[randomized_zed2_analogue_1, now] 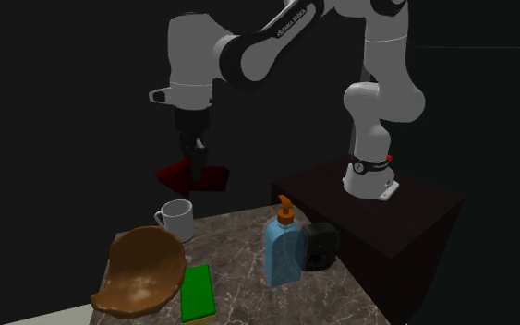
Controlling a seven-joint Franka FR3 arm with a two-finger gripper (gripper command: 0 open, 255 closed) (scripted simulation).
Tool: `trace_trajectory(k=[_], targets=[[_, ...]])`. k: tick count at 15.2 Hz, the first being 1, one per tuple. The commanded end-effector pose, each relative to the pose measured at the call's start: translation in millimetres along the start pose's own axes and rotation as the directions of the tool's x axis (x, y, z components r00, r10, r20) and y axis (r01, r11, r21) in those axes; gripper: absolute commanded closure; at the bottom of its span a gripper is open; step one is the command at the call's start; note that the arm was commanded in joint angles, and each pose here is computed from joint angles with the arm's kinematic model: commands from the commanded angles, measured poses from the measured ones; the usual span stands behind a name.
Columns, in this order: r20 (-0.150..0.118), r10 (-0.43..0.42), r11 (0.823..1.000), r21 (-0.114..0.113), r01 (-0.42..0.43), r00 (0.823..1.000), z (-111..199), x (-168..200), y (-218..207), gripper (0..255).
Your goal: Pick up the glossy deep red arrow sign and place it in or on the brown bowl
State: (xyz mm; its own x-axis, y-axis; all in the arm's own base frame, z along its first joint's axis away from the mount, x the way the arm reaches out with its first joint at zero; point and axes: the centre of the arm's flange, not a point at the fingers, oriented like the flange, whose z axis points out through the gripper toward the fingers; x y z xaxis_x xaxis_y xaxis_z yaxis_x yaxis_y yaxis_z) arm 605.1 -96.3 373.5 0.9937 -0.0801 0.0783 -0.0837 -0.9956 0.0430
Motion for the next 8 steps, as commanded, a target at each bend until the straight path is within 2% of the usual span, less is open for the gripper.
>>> trace_trajectory(k=[1,8], targets=[[-0.001,0.000,1.000,0.001,0.000,1.000,1,27,-7,255],[-0.001,0.000,1.000,0.001,0.000,1.000,0,116,-32,255]])
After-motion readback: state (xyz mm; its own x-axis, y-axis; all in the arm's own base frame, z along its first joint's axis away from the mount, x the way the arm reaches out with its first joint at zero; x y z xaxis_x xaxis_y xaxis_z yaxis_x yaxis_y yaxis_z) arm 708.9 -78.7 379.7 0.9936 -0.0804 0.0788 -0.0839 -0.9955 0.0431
